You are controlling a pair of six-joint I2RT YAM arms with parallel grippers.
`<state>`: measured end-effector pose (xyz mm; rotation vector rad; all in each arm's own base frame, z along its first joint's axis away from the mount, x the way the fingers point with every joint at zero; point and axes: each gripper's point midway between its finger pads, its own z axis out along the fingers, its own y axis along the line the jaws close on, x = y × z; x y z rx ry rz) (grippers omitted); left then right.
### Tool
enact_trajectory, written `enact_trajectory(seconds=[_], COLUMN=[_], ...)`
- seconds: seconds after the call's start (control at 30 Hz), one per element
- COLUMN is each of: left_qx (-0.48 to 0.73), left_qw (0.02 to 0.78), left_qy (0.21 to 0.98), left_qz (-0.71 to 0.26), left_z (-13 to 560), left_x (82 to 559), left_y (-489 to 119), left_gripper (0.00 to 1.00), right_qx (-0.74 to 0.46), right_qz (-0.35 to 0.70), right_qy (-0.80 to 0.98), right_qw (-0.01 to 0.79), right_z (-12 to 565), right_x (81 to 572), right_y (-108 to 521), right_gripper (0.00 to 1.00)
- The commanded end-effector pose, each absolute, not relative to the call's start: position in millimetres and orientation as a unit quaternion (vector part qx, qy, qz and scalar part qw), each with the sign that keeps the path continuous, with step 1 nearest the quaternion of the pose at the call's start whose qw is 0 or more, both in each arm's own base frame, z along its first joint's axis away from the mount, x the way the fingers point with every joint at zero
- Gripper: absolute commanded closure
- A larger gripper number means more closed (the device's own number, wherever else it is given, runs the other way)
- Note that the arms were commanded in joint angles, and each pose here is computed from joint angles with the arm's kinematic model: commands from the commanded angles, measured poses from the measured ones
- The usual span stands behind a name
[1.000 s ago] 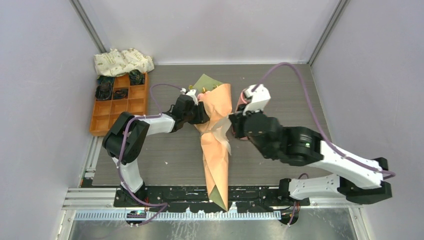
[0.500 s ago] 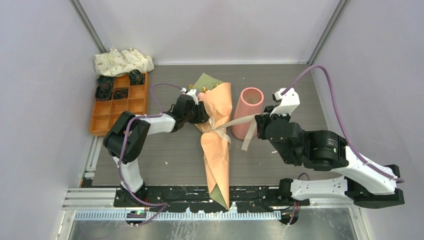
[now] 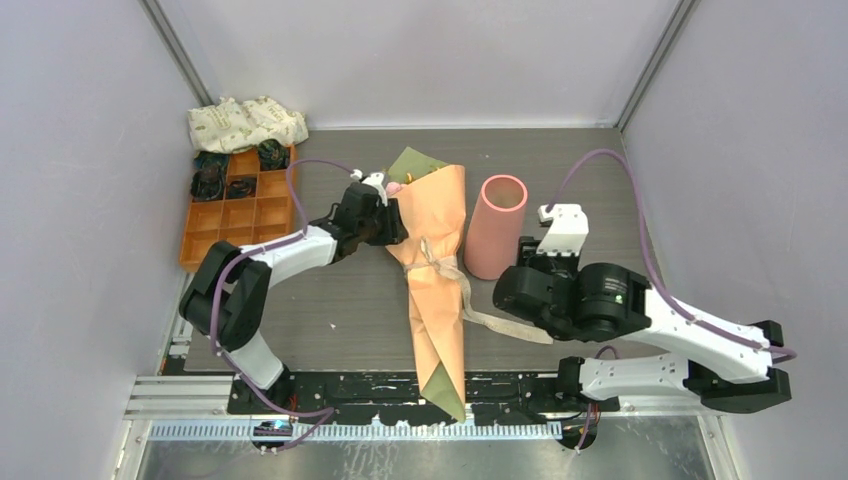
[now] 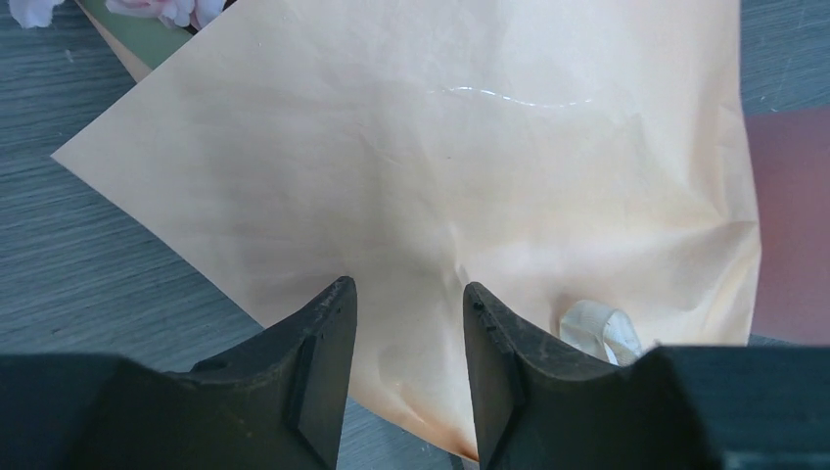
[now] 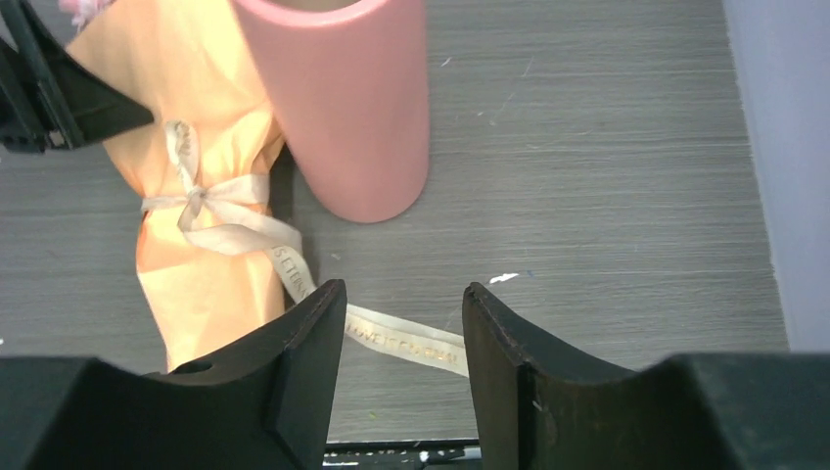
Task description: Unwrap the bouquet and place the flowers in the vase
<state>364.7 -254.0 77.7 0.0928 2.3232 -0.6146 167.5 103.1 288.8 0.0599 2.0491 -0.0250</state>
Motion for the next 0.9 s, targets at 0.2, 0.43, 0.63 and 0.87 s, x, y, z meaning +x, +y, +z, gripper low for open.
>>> enact_trajectory(seconds=[0.2, 0.43, 0.63, 0.87], left_qx=[0.039, 0.035, 0.039, 0.043], left_qw=[0.385, 0.381, 0.395, 0.397], left_qy=[0.889, 0.885, 0.868, 0.870], left_qz=[-0.243, -0.265, -0.300, -0.288], left_z=[102.9, 111.4, 148.3, 148.7], left_x=[370.2, 363.2, 345.8, 334.5], left_y=[-253.9, -258.3, -263.9, -260.2], left_gripper=[0.54, 0.55, 0.54, 0.53], right_qx=[-0.106, -0.127, -0.081, -0.067], right_qz=[0.078, 0.064, 0.069, 0.077], right_qy=[0.878, 0.872, 0.883, 0.899], right_qw=[0.460, 0.468, 0.457, 0.426], right_z=[235.1, 211.1, 199.8, 172.5], right_x=[165.8, 176.6, 206.4, 235.6], right_y=[243.5, 273.3, 255.4, 249.3], right_gripper=[0.50, 0.54, 0.55, 0.59])
